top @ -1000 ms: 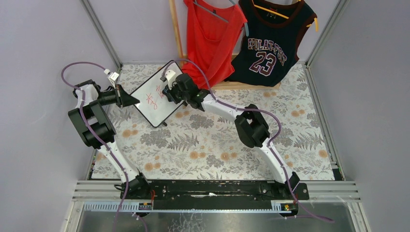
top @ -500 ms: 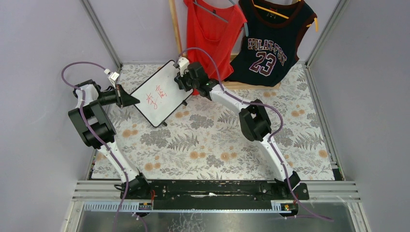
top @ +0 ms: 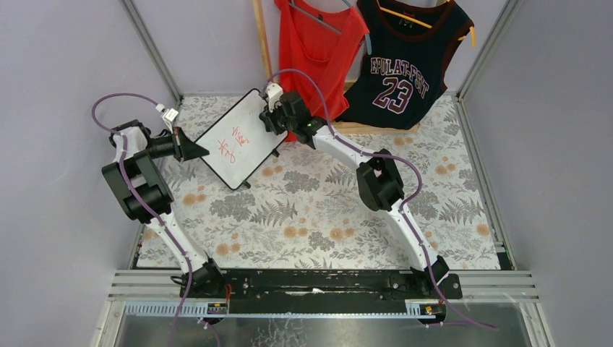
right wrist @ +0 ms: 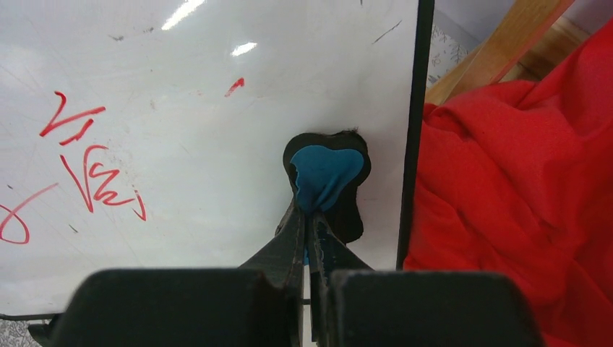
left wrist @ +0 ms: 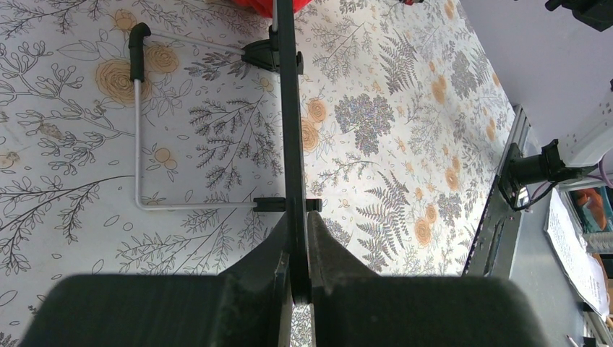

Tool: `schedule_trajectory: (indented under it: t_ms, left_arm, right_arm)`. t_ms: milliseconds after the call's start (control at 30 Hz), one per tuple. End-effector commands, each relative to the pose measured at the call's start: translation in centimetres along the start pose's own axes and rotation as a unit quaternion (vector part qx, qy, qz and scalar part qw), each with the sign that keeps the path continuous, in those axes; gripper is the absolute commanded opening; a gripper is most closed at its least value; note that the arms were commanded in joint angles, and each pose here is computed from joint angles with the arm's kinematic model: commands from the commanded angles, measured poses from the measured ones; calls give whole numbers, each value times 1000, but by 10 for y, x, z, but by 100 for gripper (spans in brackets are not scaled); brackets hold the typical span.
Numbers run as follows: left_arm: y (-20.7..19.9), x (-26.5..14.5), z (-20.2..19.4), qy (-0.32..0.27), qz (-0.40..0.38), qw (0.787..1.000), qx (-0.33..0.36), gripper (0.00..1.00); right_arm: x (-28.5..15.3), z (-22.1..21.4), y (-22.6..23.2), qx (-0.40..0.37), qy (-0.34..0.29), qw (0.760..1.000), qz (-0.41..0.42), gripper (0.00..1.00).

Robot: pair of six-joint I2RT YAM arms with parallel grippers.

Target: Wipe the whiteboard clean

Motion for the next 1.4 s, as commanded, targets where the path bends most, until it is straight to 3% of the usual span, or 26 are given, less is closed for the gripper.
schedule_trajectory:
  t_ms: [0,567,1167,1367]
  left_arm:
    - [1,3,-14,45,20,999,21,0]
    - [0,6,-15,50,17,998,22,0]
    - [-10,6,-10,49,19,998,26,0]
    - [-13,6,-11,48,17,998,27,0]
  right_arm:
    - [-15,72,-9,0,-126,992,-9,0]
    - [-38,111,25,-47,-166,985,23,0]
    - [-25,100,142,-52,-152,978,133,0]
    - [-18,92,146,-78,-133,983,103,0]
Point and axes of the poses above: each gripper's point midway between its finger pads, its own x axis out along the fingers, its own y axis along the line the jaws close on, z = x × y, the point moved 7 cm from there along -x, back along the fingers, and after that the axes turned 7 degrees about -x, right-handed, at the moved point
